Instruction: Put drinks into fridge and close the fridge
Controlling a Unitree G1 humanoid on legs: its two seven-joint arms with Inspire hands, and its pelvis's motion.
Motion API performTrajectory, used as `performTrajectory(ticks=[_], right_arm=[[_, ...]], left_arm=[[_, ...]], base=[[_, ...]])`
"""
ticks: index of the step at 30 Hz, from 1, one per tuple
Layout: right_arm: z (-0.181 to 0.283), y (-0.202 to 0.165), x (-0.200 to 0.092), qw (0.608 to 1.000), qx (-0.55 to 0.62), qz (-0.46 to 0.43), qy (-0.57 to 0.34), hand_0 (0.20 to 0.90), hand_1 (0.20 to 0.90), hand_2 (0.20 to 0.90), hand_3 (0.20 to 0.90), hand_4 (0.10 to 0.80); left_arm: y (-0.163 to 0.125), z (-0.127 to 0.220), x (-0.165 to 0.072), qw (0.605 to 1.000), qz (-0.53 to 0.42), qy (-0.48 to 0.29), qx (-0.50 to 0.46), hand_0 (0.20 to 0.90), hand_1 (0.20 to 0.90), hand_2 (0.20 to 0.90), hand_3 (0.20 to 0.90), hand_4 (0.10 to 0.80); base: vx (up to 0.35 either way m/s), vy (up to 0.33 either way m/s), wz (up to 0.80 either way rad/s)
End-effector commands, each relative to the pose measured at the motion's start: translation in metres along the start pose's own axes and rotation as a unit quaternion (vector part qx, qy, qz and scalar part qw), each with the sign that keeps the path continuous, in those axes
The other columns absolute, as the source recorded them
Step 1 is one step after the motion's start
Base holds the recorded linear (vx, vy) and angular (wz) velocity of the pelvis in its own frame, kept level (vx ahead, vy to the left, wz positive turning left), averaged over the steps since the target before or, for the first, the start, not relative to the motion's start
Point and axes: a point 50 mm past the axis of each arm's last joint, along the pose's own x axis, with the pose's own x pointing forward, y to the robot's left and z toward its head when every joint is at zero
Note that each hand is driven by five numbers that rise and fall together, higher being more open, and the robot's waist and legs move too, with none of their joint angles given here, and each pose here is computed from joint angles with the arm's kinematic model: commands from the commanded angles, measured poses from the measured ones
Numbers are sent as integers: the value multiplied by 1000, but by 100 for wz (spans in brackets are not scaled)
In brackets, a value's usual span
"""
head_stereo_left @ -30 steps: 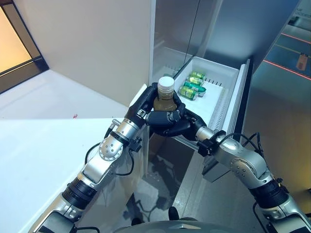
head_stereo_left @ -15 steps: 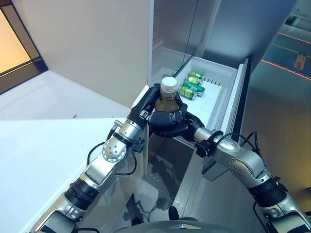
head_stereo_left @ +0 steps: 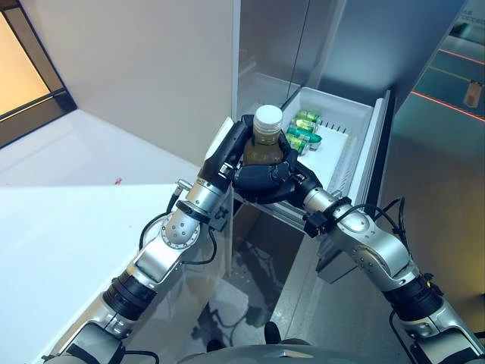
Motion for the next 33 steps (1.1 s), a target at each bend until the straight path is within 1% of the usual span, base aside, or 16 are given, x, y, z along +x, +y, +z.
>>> performTrajectory(ticks=[1, 4, 10, 15, 19, 20, 21, 22, 23, 24, 25, 26, 27, 28, 30, 33], right_arm=[[116, -13, 1, 956, -19, -56, -286, 300, 300, 300, 200, 100], [121, -22, -4, 950, -20, -81, -302, 300, 300, 300, 200, 100], [122, -35, -12, 939, -28, -129, -317, 300, 300, 300, 200, 100], [122, -43, -16, 931, -39, -166, -323, 300, 300, 300, 200, 100], [123, -49, -17, 923, -56, -193, -327, 300, 300, 300, 200, 100], [124, -51, -18, 918, -67, -209, -329, 300, 300, 300, 200, 100], [124, -52, -18, 917, -71, -213, -331, 300, 300, 300, 200, 100], [124, -54, -19, 912, -79, -225, -334, 300, 300, 300, 200, 100], [125, -57, -20, 905, -92, -244, -337, 300, 300, 300, 200, 100], [125, -59, -20, 902, -97, -251, -338, 300, 300, 300, 200, 100], [125, -61, -20, 897, -106, -263, -339, 300, 300, 300, 200, 100], [125, -63, -18, 890, -120, -280, -340, 300, 300, 300, 200, 100], [126, -66, -17, 884, -131, -296, -338, 300, 300, 300, 200, 100], [126, -69, -16, 880, -138, -306, -336, 300, 300, 300, 200, 100], [126, -71, -15, 878, -140, -313, -334, 300, 300, 300, 200, 100], [127, -82, -13, 862, -167, -349, -328, 300, 300, 300, 200, 100]], left_arm=[[-13, 70, 40, 976, -25, -213, -31, 900, 900, 900, 900, 800], [-8, 69, 37, 975, -8, -217, -41, 900, 900, 900, 900, 800], [1, 82, 32, 965, 28, -259, -30, 900, 900, 900, 900, 800], [6, 89, 32, 962, 32, -268, -33, 900, 900, 900, 900, 800], [7, 88, 33, 963, 12, -257, -81, 900, 900, 900, 900, 800], [6, 87, 33, 959, -16, -252, -131, 900, 900, 900, 900, 800], [6, 87, 33, 957, -25, -252, -142, 900, 900, 900, 900, 800], [4, 88, 32, 950, -43, -255, -176, 900, 900, 900, 900, 800], [-1, 87, 32, 932, -93, -249, -246, 900, 900, 900, 900, 800], [-4, 87, 32, 922, -114, -247, -275, 900, 900, 900, 900, 800], [-8, 86, 33, 905, -143, -242, -319, 900, 900, 900, 900, 800], [-18, 86, 34, 878, -186, -231, -376, 900, 900, 900, 900, 800], [-23, 85, 35, 856, -210, -226, -415, 900, 900, 900, 900, 800], [-26, 85, 35, 840, -224, -220, -442, 900, 900, 900, 900, 800], [-30, 85, 34, 822, -243, -214, -469, 900, 900, 900, 900, 800], [-41, 80, 31, 765, -287, -187, -546, 900, 900, 900, 900, 800]], base=[[25, -14, 6], [17, -23, 7], [12, -36, 5], [11, -37, 0], [12, -28, 0], [15, -34, 0], [18, -43, 0], [14, -46, 0], [15, -52, 1], [15, -55, 4], [12, -48, 10], [17, -55, 15], [20, -49, 18], [20, -37, 17], [18, -26, 14], [39, -58, 11]])
